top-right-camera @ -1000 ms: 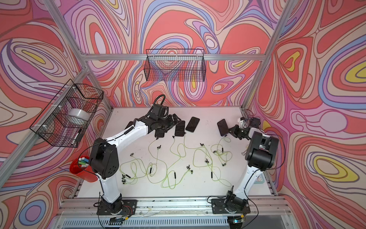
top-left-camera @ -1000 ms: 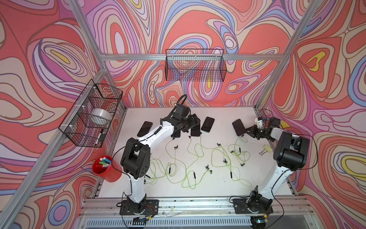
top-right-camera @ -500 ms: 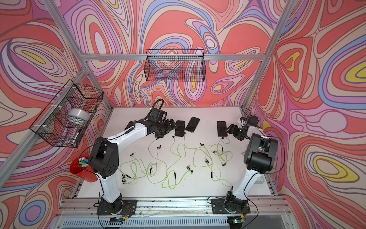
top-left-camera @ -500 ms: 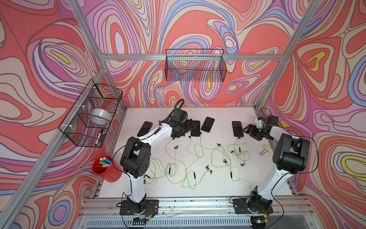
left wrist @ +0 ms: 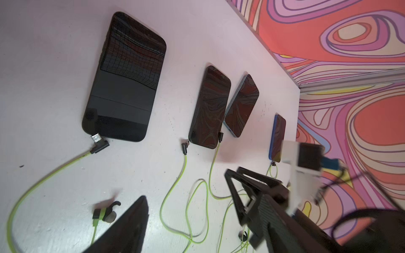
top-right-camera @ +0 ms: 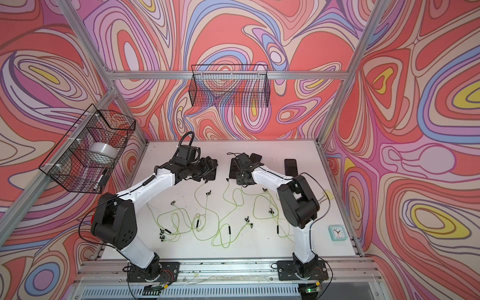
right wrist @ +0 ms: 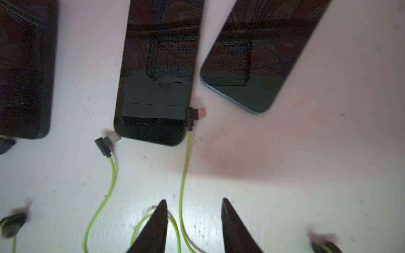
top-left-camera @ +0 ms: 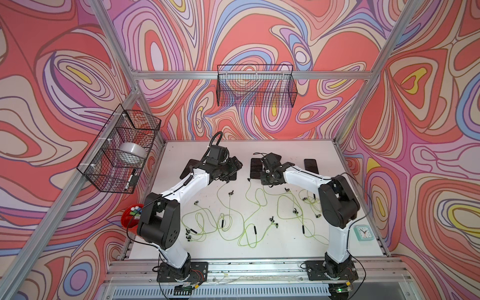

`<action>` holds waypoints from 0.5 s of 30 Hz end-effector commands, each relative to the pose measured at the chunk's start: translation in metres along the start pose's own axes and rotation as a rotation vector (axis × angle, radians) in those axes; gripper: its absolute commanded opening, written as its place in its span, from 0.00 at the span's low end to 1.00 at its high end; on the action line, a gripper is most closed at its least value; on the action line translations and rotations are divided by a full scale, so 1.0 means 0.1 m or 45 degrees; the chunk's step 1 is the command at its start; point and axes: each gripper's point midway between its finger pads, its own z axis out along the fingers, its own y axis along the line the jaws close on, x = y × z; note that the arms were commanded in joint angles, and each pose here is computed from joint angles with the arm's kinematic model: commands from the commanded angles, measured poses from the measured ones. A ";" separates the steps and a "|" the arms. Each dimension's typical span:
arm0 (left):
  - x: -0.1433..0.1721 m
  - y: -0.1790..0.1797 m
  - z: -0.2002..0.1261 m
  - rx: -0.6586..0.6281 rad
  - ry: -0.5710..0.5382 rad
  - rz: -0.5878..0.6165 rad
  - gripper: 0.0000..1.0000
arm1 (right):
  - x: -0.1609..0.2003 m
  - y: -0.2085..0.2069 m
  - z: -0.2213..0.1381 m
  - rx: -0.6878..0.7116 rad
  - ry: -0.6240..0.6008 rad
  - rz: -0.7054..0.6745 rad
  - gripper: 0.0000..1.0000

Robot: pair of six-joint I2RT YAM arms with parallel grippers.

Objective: Plug wired earphones into phones
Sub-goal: Pick up the wired earphone from the center of the board.

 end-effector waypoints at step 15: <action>-0.09 -0.07 -0.14 0.051 -0.067 0.028 0.81 | 0.18 -0.10 0.37 0.160 0.126 0.071 0.05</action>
